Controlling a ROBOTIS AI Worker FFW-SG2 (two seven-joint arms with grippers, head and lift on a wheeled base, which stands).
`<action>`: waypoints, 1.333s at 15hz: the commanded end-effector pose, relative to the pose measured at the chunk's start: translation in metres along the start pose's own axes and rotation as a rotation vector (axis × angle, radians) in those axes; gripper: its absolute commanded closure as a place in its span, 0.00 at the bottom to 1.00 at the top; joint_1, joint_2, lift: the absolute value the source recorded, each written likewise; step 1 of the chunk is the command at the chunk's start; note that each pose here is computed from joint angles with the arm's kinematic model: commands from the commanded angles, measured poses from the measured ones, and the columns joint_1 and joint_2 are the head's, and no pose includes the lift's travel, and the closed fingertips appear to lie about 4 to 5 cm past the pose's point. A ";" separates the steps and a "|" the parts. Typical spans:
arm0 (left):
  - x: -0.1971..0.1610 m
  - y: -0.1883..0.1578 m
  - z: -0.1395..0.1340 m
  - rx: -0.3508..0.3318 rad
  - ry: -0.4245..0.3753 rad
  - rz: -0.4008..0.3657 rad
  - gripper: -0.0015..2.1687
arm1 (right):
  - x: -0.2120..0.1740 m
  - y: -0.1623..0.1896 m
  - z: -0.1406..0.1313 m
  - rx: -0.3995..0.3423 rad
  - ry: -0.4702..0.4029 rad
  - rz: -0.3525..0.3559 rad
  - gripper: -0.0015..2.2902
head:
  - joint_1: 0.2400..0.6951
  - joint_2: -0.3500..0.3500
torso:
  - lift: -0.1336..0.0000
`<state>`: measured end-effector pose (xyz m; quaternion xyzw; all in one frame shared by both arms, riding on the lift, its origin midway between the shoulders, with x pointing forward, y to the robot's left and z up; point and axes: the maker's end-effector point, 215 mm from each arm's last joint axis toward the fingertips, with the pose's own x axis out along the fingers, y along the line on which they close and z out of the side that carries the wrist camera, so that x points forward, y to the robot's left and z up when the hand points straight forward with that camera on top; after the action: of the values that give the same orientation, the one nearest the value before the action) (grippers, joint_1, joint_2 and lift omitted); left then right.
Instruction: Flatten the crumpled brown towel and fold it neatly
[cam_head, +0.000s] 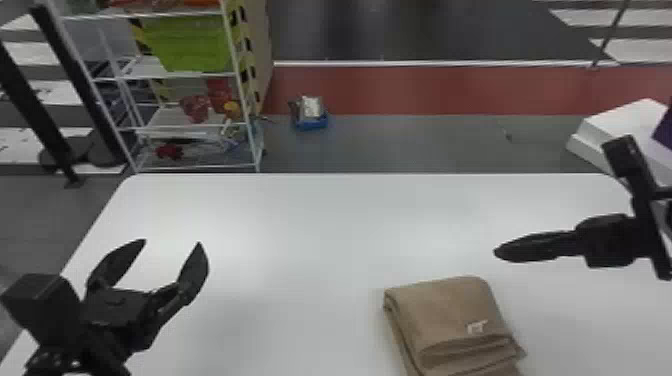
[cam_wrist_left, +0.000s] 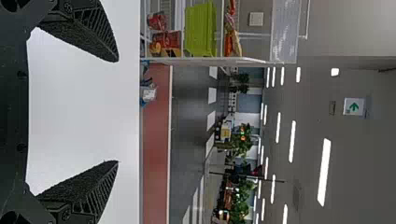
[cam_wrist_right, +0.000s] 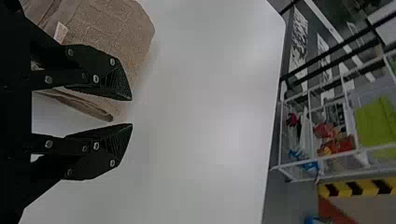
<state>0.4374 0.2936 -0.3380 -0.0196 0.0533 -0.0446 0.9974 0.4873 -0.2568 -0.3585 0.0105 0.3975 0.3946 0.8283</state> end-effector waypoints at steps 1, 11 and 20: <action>0.001 -0.002 0.002 0.002 -0.004 -0.006 0.05 | -0.017 0.046 0.016 -0.528 0.003 -0.026 0.09 | 1.00 0.56 | 0.07; 0.004 -0.005 0.001 0.007 0.001 -0.005 0.05 | -0.016 0.100 -0.055 -0.979 0.326 -0.003 0.09 | 1.00 0.64 | 0.07; -0.001 -0.004 -0.001 0.010 0.007 0.002 0.05 | 0.038 0.113 -0.113 -1.114 0.517 0.090 0.10 | 1.00 0.71 | 0.07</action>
<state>0.4372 0.2897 -0.3379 -0.0136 0.0558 -0.0449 0.9973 0.3603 -0.1860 -0.4122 -0.4970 0.3098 0.5621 0.5840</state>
